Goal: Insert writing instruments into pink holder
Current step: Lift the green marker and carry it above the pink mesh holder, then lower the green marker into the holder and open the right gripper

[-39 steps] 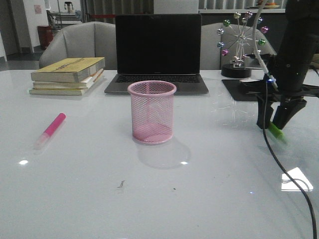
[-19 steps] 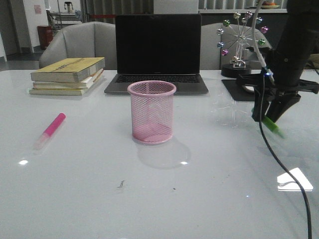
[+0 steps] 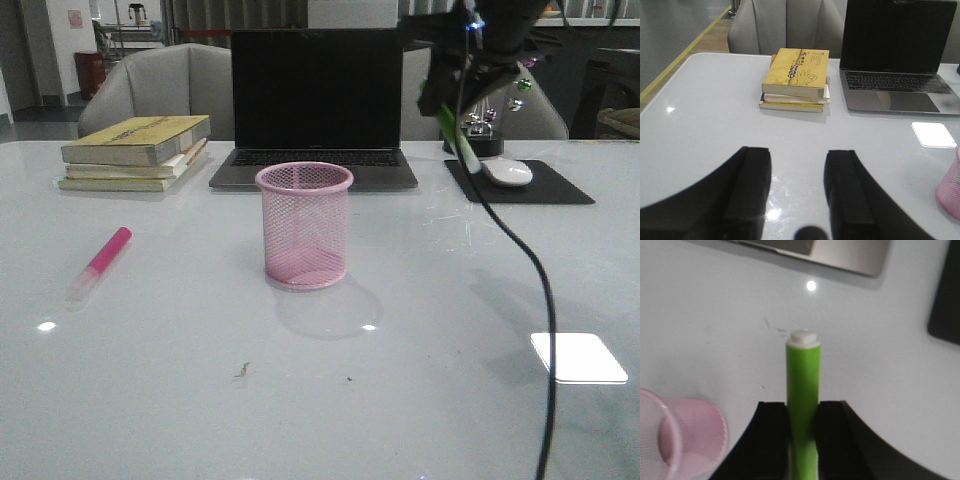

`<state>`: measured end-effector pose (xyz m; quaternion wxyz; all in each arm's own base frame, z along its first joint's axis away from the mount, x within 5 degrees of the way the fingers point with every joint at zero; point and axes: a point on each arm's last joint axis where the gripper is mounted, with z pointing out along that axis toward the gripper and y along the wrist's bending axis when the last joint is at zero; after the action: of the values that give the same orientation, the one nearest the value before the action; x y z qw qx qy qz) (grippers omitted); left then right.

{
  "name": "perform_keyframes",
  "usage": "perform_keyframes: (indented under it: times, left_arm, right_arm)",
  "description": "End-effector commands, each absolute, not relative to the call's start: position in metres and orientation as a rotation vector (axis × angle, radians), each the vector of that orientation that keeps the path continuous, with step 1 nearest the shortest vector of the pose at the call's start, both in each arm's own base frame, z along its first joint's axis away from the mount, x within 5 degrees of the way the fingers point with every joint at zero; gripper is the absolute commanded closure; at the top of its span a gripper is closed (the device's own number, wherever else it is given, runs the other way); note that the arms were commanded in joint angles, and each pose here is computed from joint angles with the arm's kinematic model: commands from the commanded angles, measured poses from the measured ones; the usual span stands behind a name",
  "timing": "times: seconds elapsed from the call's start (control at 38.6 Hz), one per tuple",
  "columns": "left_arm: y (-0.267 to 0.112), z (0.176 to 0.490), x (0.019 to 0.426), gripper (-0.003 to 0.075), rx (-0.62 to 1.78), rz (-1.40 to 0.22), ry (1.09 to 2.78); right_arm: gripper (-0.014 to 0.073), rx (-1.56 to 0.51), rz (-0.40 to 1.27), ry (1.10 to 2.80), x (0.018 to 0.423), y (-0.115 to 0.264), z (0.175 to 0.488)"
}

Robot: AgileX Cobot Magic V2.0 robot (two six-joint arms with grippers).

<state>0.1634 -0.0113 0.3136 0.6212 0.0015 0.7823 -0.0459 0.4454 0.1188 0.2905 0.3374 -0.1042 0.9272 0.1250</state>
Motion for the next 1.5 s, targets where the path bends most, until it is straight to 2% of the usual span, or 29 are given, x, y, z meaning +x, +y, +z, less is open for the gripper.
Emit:
perform_keyframes:
  times: [0.0,0.28,0.52,0.83,1.48]
  left_arm:
    - [-0.01,0.333,0.165,0.0389,-0.016,-0.11,1.685]
    - [-0.01,0.333,0.165,0.0389,-0.016,-0.11,1.685]
    - [-0.01,0.333,0.165,0.0389,-0.016,-0.11,1.685]
    - [-0.01,0.333,0.165,0.0389,-0.016,-0.11,1.685]
    - [-0.01,0.333,0.165,0.0389,-0.016,-0.11,1.685]
  right_arm:
    - [0.0575,-0.306,0.363,2.163,0.432,0.138,0.35]
    - [0.0575,-0.362,0.443,1.909,0.418,0.2,0.363]
    - [0.0575,-0.426,0.499,1.849,0.396,0.241,0.35]
    - [0.0574,-0.376,0.471,1.754,0.38,0.237,0.317]
    - [0.0574,-0.42,0.452,1.813,0.376,0.236,0.307]
